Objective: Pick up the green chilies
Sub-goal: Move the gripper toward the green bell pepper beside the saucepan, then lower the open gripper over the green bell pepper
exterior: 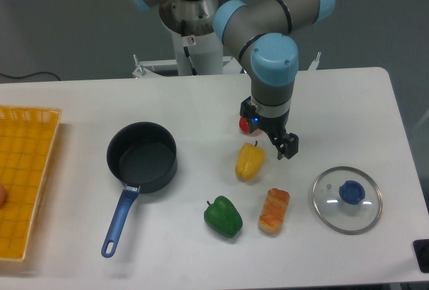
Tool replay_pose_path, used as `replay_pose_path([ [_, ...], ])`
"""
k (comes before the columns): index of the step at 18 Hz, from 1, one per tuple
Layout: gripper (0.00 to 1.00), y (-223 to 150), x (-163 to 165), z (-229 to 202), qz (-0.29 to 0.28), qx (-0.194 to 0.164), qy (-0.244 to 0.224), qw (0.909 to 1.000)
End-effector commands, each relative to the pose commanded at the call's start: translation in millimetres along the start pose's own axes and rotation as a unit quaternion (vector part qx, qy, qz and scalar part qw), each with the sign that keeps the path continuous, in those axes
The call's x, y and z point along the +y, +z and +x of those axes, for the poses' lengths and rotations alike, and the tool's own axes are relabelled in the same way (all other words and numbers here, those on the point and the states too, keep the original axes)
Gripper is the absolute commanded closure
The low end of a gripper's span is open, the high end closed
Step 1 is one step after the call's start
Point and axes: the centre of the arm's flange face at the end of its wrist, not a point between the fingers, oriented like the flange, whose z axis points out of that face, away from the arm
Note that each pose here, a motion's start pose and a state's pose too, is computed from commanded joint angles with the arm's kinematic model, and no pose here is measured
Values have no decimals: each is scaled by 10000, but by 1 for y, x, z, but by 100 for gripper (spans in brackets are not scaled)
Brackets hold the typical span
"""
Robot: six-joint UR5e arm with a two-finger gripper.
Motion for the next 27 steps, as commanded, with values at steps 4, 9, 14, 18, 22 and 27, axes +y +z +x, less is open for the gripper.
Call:
replay_pose_path([
  [4, 0, 0, -2, 1, 16, 3, 54, 10000],
  [9, 0, 23, -13, 2, 21, 49, -67, 10000],
  [14, 0, 29, -28, 5, 23, 34, -773, 9970],
  [18, 0, 35, -41, 12, 4, 110, -1584, 9873],
  [22, 0, 42, -66, 20, 13, 161, -2300, 9731],
  [27, 0, 38, -93, 0, 295, -160, -2358, 9712],
])
